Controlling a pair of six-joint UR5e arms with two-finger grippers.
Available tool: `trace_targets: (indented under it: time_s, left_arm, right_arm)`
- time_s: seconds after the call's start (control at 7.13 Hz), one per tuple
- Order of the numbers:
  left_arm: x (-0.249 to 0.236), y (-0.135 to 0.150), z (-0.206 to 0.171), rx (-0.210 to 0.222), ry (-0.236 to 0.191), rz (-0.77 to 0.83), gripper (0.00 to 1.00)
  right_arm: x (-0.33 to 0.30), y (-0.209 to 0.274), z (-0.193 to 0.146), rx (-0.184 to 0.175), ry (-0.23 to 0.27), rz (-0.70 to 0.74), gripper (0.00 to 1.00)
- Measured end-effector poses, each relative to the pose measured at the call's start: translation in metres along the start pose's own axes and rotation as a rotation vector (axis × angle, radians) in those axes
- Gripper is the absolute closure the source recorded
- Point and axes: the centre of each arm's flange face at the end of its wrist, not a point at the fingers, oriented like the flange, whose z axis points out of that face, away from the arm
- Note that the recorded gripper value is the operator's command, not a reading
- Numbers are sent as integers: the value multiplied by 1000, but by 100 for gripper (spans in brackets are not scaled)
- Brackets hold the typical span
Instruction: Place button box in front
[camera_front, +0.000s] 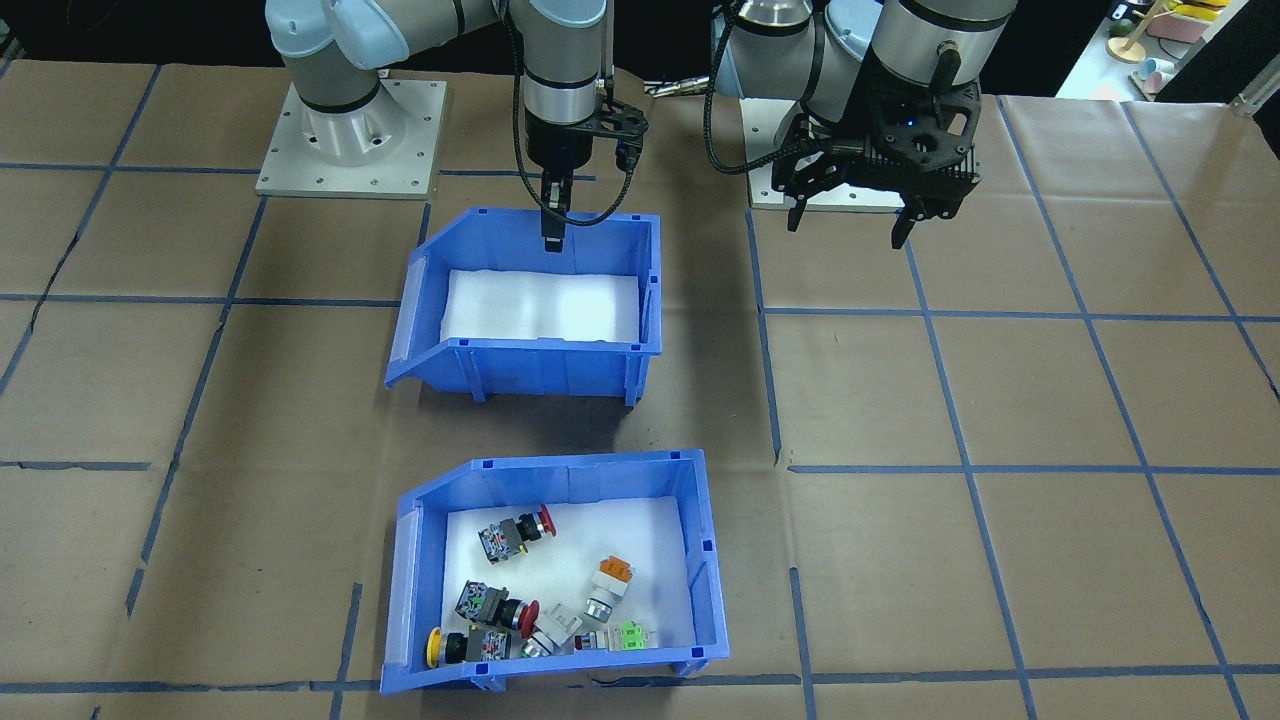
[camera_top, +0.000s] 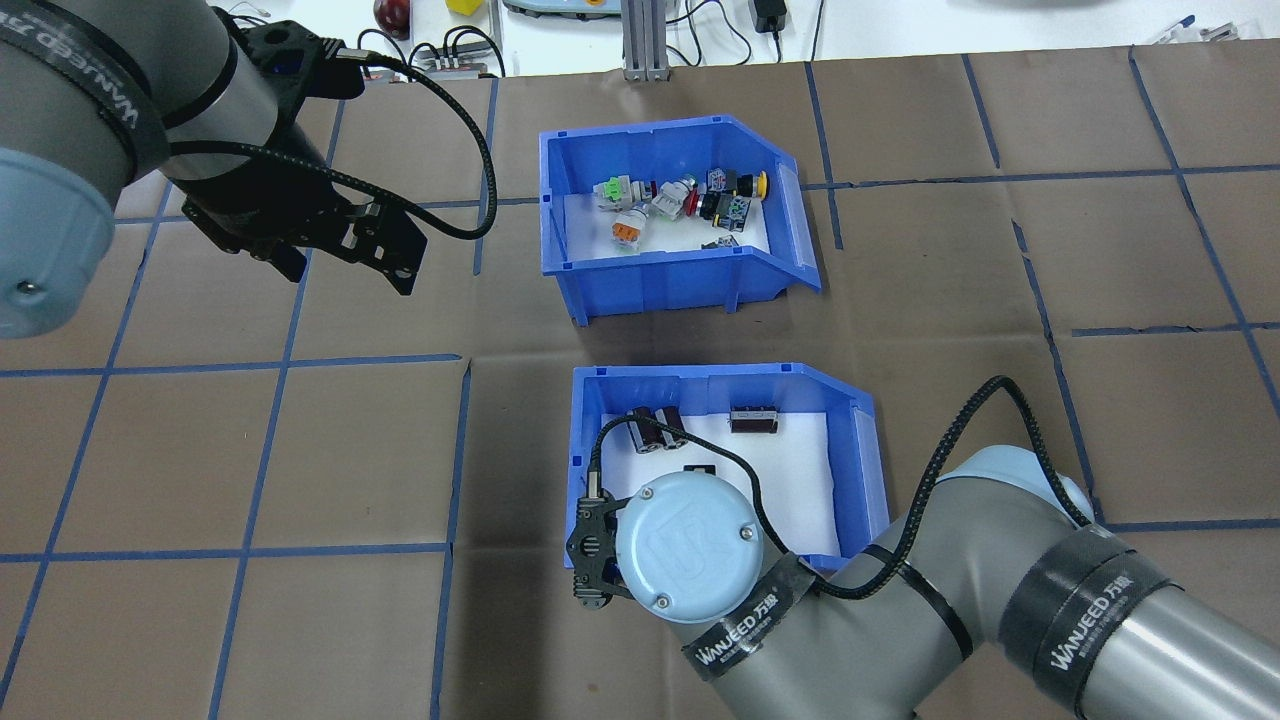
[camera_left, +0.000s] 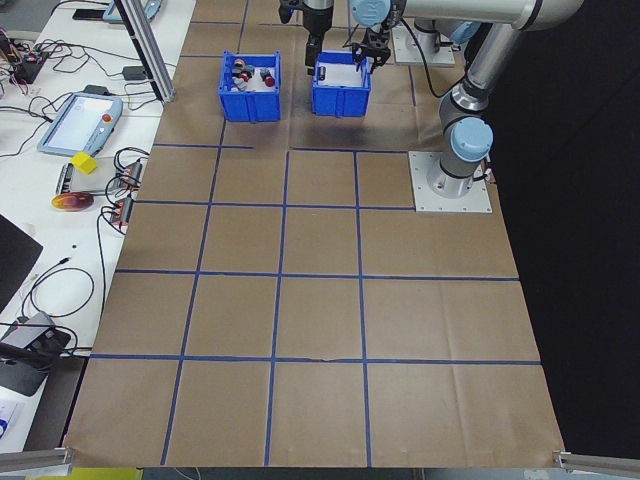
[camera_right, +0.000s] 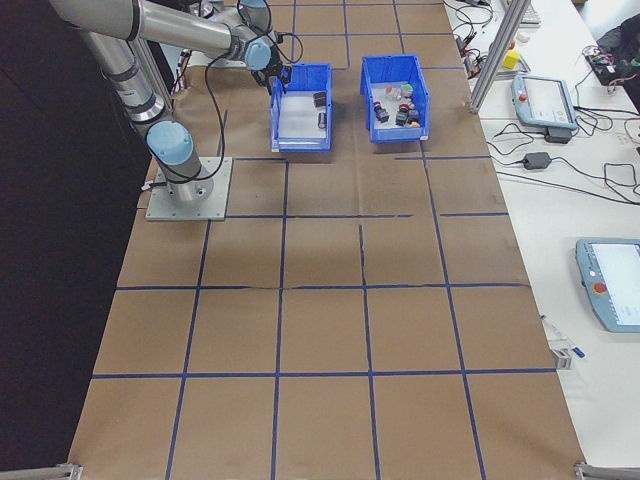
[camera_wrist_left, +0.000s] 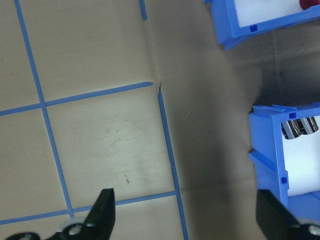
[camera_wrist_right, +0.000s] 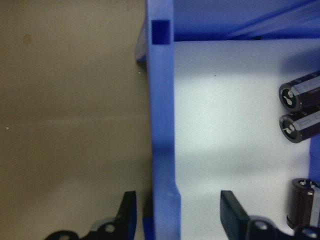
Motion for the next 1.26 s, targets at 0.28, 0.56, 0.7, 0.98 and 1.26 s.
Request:
trace_targets:
  time_s: [0.28, 0.56, 0.7, 0.98, 1.26]
  left_arm:
    - [0, 2, -3, 4, -6, 3, 1]
    - [0, 0, 0, 0, -5, 2, 1]
    - [0, -1, 2, -5, -2, 2, 1]
    - [-1, -3, 9, -18, 3, 1, 1]
    - [-1, -3, 13, -26, 6, 5, 1]
  right_arm:
    - [11, 11, -25, 2, 45, 23, 0]
    - [40, 35, -64, -33, 14, 93, 0]
    - [58, 51, -79, -52, -4, 142, 0]
    - [99, 95, -94, -67, -3, 294, 0]
    - [149, 155, -109, -64, 11, 547, 0]
